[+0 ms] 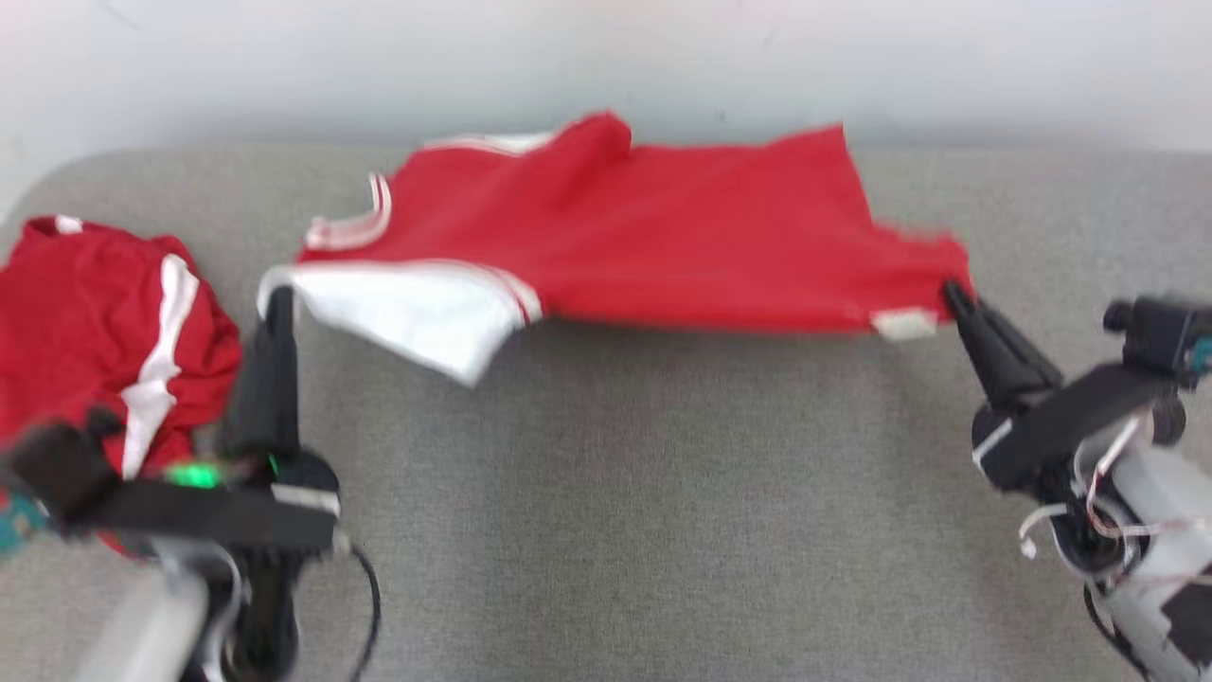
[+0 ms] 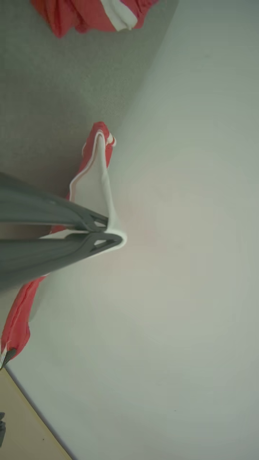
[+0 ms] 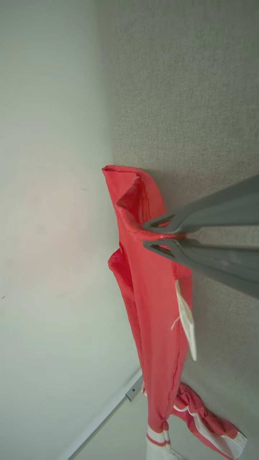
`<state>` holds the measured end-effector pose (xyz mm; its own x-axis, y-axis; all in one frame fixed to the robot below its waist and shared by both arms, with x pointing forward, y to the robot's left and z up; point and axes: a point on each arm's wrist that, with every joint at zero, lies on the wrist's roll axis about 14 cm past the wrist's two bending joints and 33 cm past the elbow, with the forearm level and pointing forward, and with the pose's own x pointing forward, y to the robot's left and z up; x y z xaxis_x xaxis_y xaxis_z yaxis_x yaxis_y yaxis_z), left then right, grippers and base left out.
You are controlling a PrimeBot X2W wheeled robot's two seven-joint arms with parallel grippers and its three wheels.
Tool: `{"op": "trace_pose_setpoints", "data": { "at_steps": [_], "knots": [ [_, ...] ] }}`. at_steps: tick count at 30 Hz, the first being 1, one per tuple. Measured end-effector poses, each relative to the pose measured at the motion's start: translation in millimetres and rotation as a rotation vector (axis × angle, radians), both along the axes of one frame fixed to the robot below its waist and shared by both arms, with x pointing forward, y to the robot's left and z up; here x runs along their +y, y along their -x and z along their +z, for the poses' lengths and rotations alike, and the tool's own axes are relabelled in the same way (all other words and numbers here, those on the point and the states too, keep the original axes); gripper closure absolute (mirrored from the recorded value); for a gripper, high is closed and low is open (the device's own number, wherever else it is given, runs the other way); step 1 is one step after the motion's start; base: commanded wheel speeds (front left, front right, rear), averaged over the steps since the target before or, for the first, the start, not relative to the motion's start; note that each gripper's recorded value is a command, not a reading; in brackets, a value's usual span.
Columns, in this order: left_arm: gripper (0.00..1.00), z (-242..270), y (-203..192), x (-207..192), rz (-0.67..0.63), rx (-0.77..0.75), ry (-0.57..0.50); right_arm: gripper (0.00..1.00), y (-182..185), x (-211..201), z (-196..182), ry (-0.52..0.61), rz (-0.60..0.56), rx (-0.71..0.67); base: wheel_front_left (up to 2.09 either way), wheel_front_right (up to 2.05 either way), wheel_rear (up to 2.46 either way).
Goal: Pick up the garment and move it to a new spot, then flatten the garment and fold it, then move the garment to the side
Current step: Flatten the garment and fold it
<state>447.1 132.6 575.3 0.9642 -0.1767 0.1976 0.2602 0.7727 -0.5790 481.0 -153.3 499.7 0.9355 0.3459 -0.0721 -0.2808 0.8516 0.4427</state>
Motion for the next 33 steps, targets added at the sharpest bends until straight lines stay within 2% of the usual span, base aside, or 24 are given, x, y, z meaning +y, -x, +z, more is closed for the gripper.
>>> {"op": "trace_pose_setpoints", "data": {
  "at_steps": [3,6,12,22,33],
  "knots": [
    [1.0,-8.4,21.3,0.4,0.014,0.024,-0.011,1.0,13.8,-4.1,1.8,-0.005,-0.008,-0.003,0.0,0.0,0.0],
    [1.0,-15.5,39.1,6.3,0.056,0.056,0.031,1.0,28.3,-6.4,-2.7,0.007,-0.007,0.01,0.0,0.0,0.0],
    [1.0,-39.7,73.8,4.9,0.081,0.132,0.045,1.0,59.2,-6.4,-25.4,0.01,-0.004,0.083,0.0,0.0,0.0],
    [1.0,-58.1,104.7,14.3,0.147,0.187,0.052,1.0,92.6,-2.0,-44.1,0.037,0.003,0.157,0.0,0.0,0.0],
    [1.0,-98.2,143.7,22.3,0.2,0.318,0.058,1.0,146.5,-6.7,-78.5,0.041,-0.036,0.319,0.0,0.0,0.0]
  ]
}}
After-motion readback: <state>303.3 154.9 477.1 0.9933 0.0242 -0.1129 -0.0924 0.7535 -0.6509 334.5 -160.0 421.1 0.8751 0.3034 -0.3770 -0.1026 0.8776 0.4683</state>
